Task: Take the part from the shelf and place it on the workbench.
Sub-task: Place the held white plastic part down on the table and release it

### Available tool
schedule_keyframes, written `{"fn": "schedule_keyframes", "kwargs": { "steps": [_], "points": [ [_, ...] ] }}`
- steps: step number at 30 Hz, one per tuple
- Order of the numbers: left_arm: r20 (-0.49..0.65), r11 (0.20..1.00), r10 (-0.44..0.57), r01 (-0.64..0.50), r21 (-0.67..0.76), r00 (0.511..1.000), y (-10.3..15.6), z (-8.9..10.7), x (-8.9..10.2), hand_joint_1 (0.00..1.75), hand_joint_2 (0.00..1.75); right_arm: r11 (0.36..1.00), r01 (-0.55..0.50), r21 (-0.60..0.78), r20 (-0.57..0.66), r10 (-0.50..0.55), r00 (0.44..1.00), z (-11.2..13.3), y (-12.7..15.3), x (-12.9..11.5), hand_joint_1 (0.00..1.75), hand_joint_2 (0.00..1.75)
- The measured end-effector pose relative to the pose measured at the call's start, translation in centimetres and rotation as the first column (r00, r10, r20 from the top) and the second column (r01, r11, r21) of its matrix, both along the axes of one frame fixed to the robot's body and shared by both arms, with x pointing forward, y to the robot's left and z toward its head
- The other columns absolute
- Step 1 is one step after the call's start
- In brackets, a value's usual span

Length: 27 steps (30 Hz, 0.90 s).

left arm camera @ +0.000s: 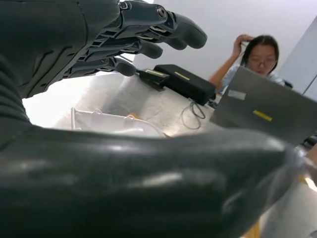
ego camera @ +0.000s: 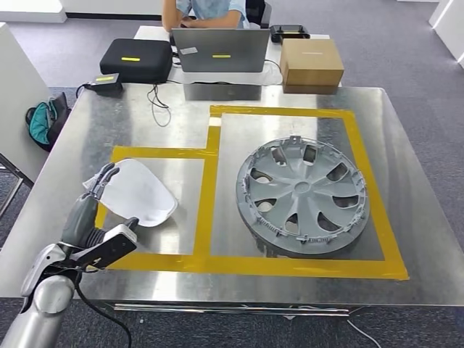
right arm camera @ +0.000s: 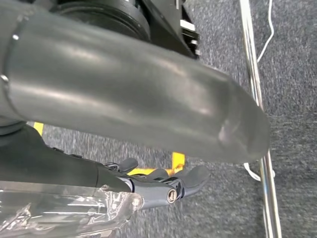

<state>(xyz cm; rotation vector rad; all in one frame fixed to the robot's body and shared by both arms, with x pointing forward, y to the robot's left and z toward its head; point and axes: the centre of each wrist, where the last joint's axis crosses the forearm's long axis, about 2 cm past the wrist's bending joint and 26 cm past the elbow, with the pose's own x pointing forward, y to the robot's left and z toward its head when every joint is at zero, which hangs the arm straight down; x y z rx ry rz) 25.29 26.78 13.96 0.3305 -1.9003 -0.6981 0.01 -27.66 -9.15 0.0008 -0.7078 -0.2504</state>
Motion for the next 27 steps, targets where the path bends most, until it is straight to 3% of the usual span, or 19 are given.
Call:
{"fn": "schedule_keyframes", "kwargs": {
  "steps": [11, 20, 27],
  "points": [
    [0.054, 0.970, 0.092, -0.077, -0.229, 0.994, 3.1, -0.7, -4.9, 0.00, 0.00, 0.995, 0.099, 0.014, -0.050, -0.099, 0.994, 0.7, 0.4, -0.7, 0.00, 0.00],
    [-0.012, 0.896, 0.271, -0.257, -0.363, 0.963, 6.1, -2.7, -8.0, 0.00, 0.00, 0.999, 0.047, 0.005, -0.065, -0.046, 0.997, 1.5, 0.8, -0.7, 0.00, 0.00],
    [-0.104, 0.816, 0.402, -0.408, -0.409, 0.910, 7.3, -4.4, -9.7, 0.00, 0.00, 1.000, 0.028, -0.006, -0.084, -0.029, 0.996, 1.8, 0.9, -0.9, 0.00, 0.00]
  ]
}}
